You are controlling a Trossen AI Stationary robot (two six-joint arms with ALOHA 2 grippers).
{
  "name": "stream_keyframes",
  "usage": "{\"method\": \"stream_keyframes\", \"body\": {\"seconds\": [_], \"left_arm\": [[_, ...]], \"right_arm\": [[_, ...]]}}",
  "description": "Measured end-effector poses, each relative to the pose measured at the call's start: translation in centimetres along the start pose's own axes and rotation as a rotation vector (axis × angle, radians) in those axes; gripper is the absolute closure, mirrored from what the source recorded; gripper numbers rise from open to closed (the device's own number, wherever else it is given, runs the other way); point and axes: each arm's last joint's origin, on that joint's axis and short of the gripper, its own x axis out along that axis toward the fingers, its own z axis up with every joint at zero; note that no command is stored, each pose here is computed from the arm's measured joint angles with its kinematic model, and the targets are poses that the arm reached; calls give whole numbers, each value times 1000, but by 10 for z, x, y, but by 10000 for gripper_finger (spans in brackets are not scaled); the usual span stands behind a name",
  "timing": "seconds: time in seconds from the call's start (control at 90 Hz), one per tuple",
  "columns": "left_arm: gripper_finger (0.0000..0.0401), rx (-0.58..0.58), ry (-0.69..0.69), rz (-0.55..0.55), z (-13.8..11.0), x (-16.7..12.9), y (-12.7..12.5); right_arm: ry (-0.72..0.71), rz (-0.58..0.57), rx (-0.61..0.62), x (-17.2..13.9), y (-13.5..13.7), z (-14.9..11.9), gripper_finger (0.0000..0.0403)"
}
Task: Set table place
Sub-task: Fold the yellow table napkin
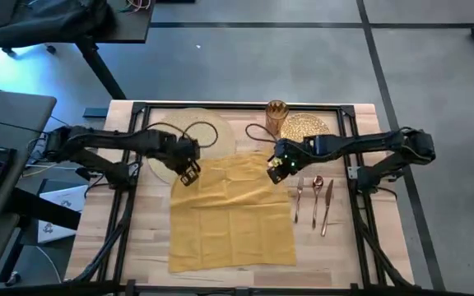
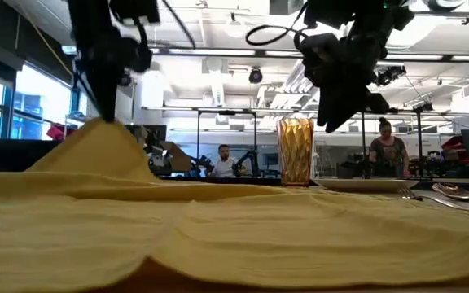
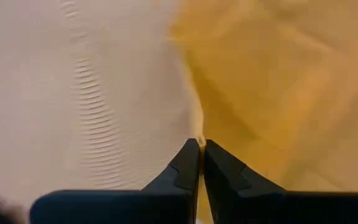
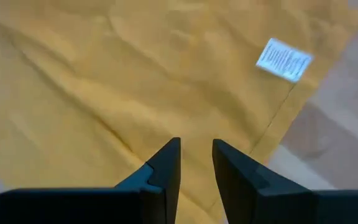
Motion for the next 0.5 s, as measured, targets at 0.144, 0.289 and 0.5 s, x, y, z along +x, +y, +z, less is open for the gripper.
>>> {"method": "stream_keyframes", "body": {"seconds": [0.144, 0.289, 0.5], "left_arm": [[401, 127, -33, -151, -18, -3, -42], [401, 149, -27, -109, -39, 6, -70], [401, 120, 6, -70, -59, 17, -89]], "right_arm": [[2, -62, 25, 2, -12, 7, 302], [41, -141, 8, 15, -23, 12, 263], [55, -194, -162, 33, -26, 15, 218]]}}
